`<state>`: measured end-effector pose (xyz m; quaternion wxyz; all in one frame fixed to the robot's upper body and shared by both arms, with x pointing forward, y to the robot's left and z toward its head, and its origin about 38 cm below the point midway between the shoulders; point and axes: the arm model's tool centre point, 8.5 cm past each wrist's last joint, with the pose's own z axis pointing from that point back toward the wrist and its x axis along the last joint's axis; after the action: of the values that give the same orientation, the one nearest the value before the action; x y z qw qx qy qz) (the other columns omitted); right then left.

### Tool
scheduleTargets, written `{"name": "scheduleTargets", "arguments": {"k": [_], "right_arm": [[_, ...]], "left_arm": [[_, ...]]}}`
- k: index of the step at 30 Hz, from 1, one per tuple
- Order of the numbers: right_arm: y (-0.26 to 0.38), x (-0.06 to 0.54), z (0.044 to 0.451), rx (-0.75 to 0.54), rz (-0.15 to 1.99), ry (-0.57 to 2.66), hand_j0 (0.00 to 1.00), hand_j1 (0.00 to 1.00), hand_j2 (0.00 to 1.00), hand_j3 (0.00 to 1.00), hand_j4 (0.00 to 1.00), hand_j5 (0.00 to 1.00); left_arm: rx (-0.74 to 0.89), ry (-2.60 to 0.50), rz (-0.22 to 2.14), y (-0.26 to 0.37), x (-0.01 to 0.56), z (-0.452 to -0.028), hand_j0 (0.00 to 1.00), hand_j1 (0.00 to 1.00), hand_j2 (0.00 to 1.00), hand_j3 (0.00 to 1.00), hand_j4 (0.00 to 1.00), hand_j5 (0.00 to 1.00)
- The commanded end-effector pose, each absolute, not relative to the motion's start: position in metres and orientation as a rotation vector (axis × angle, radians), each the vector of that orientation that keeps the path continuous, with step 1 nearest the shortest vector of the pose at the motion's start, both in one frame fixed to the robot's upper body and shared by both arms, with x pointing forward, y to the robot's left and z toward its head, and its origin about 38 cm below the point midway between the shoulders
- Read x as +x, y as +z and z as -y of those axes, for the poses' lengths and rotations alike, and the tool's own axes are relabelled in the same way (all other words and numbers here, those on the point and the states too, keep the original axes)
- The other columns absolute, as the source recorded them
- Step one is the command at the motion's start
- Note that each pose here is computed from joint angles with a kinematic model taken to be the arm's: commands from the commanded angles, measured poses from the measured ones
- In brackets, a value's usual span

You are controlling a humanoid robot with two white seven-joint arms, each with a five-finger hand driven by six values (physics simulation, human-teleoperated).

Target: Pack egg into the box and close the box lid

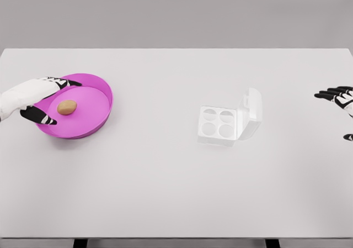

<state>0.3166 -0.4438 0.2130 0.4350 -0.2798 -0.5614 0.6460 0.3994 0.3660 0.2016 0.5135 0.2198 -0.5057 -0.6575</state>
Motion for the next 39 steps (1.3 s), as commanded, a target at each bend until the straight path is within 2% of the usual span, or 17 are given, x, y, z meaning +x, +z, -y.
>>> {"name": "scheduleTargets", "arguments": {"k": [1, 39], "right_arm": [[0.213, 0.317, 0.444, -0.694, 1.402, 1.601, 1.0, 1.0, 1.0, 1.0, 1.0, 1.0], [0.207, 0.319, 0.455, -0.69, 1.369, 1.582, 1.0, 1.0, 1.0, 1.0, 1.0, 1.0]], "left_arm": [[0.53, -1.58, 1.21, 0.2, 0.4, -0.367, 0.89, 0.89, 0.89, 0.89, 0.89, 0.89], [0.529, -1.532, 1.128, 0.162, 0.416, -0.369, 0.85, 0.85, 0.85, 0.85, 0.85, 0.85]]}}
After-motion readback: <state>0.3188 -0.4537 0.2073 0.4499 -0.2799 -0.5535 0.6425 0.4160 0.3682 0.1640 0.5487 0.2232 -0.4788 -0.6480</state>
